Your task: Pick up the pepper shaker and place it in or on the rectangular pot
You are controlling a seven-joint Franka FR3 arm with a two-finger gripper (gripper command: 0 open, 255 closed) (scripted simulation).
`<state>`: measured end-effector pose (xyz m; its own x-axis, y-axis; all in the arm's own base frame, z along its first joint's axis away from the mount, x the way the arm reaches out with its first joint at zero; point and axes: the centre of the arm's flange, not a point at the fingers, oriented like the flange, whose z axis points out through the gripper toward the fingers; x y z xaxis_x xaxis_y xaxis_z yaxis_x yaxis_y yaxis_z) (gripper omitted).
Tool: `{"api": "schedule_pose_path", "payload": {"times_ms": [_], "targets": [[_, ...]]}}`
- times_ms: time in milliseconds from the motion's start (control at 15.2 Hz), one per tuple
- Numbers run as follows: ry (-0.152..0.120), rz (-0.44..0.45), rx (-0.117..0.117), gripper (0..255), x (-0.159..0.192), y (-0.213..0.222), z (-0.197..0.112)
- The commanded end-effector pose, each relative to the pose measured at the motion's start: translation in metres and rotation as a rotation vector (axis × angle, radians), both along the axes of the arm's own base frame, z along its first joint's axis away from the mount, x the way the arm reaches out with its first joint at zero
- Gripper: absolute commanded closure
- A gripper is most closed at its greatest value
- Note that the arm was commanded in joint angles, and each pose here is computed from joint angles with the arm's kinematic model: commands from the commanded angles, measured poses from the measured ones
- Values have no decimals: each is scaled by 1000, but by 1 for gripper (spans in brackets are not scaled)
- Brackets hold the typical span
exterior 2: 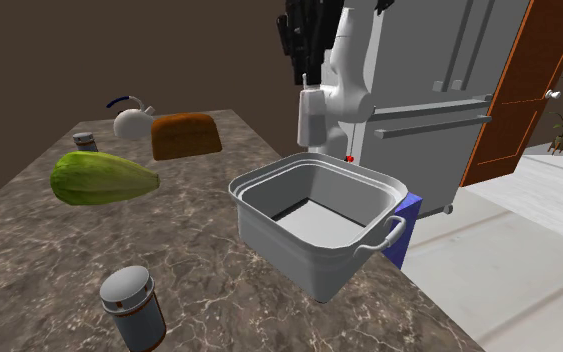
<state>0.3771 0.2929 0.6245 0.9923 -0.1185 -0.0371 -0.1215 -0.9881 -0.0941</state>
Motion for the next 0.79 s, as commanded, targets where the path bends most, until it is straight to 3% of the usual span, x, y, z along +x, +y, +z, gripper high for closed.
{"api": "schedule_pose_path", "payload": {"times_ms": [0,66,726], "targets": [[0,-1,0,255,-25,-5,2],[0,-1,0,255,-40,-8,4],[0,-1,0,255,-40,-8,-48]]}}
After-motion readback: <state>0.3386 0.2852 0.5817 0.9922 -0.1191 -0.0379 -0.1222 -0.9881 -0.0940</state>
